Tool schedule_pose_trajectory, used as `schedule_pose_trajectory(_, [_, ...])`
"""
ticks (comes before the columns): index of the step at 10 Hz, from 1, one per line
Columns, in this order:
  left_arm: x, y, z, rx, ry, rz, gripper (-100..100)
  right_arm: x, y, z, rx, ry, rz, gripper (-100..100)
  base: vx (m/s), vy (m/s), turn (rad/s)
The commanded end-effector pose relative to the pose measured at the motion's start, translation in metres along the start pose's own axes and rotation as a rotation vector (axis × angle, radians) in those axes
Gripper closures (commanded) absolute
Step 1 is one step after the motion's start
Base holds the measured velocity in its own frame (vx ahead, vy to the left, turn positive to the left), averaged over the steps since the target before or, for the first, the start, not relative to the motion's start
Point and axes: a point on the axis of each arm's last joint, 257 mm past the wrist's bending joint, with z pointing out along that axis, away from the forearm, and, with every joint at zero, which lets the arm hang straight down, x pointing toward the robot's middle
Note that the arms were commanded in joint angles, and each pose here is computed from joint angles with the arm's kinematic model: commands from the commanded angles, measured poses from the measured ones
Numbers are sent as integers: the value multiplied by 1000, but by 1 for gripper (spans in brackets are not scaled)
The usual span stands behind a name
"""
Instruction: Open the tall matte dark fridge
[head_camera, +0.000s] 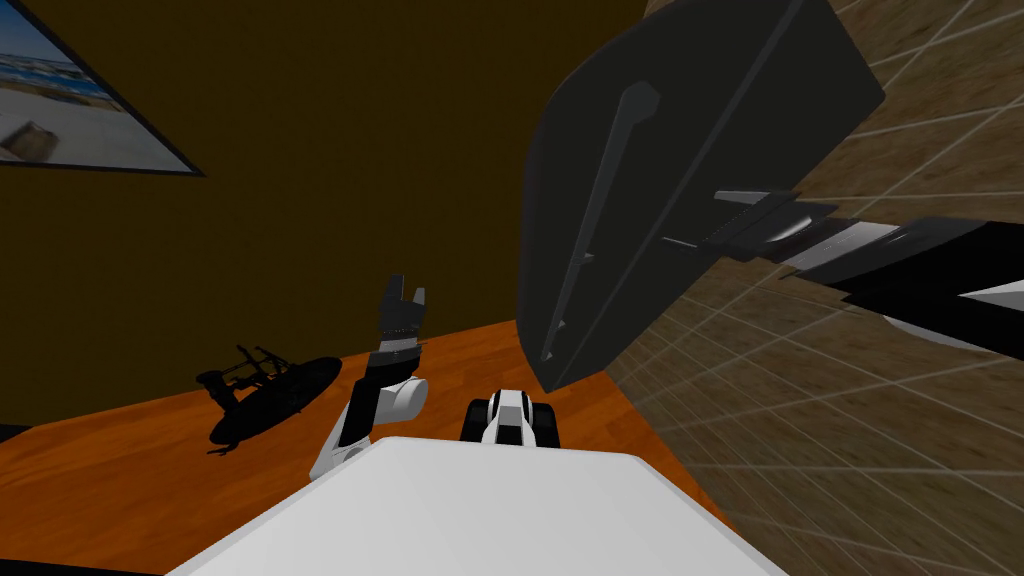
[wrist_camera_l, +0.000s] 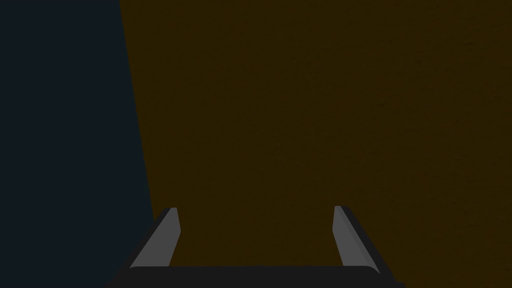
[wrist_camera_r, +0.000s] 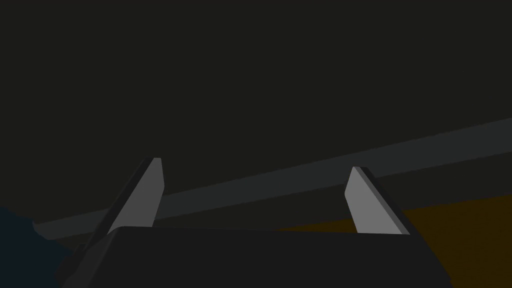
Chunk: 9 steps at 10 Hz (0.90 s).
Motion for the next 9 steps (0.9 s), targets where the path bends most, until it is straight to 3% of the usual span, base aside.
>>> schedule_pose_trajectory(1, [0, 0, 0, 0, 0, 0, 0, -12, -18, 10, -10, -1, -99, -100, 26, 62, -37])
schedule_pose_trajectory(4, [0, 0, 0, 0, 0, 0, 0, -31, -47, 21, -6, -2, -240, -100, 30, 64, -53])
schedule_pose_trajectory(9, [0, 0, 0, 0, 0, 0, 0, -59, -68, 38, -17, -16, -382, -100, 14, 60, -39])
